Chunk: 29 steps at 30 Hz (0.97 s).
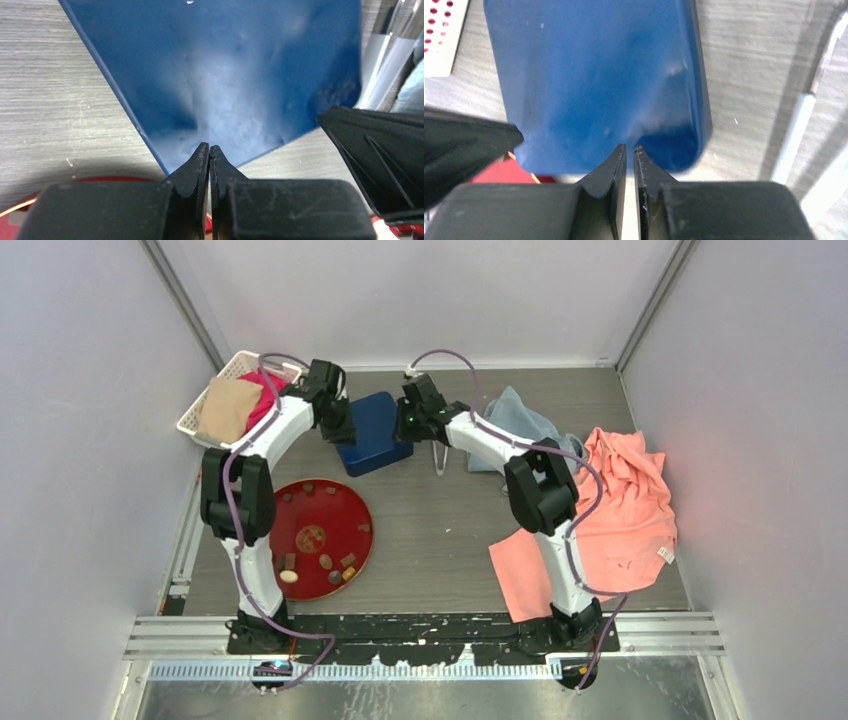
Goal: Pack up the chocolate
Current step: Close the box lid on the packing box, then reset both arms
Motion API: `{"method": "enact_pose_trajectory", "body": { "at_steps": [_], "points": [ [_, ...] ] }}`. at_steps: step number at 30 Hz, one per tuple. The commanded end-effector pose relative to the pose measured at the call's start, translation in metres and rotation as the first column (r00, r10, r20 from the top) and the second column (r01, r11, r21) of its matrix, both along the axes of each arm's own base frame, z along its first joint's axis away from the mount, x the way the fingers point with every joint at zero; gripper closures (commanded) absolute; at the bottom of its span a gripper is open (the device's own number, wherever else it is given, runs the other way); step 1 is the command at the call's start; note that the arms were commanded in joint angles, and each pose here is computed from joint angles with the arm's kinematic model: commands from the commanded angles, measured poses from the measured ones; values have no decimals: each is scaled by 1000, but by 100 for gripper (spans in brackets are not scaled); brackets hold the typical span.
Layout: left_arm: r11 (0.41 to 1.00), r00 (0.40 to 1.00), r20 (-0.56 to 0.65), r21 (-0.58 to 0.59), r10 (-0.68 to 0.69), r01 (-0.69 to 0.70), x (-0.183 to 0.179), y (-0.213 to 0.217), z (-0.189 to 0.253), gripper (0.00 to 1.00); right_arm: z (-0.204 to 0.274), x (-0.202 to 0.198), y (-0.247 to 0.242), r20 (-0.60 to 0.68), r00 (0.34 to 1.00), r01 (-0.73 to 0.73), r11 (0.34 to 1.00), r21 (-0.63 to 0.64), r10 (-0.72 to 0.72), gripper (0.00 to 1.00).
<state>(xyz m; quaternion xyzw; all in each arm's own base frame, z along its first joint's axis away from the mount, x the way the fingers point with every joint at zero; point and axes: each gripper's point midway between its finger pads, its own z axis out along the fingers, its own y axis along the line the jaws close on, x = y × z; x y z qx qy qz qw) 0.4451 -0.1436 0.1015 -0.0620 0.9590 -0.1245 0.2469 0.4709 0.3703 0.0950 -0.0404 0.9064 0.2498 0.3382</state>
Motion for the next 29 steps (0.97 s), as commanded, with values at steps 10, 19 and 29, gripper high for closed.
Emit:
{"method": "enact_pose_trajectory", "body": {
  "at_steps": [10,19,29],
  "points": [
    [998,894,447,-30,-29,48,-74,24,205,86,212,-59,-116,406,885,226,973,52,-227,31],
    [984,909,401,79,115,-159,-146,82,157,83,184,-113,-251,451,728,599,799,-53,-516,14],
    [978,910,376,37,175,-203,-173,87,120,82,136,-140,-306,337,654,733,678,-58,-677,9]
  ]
}}
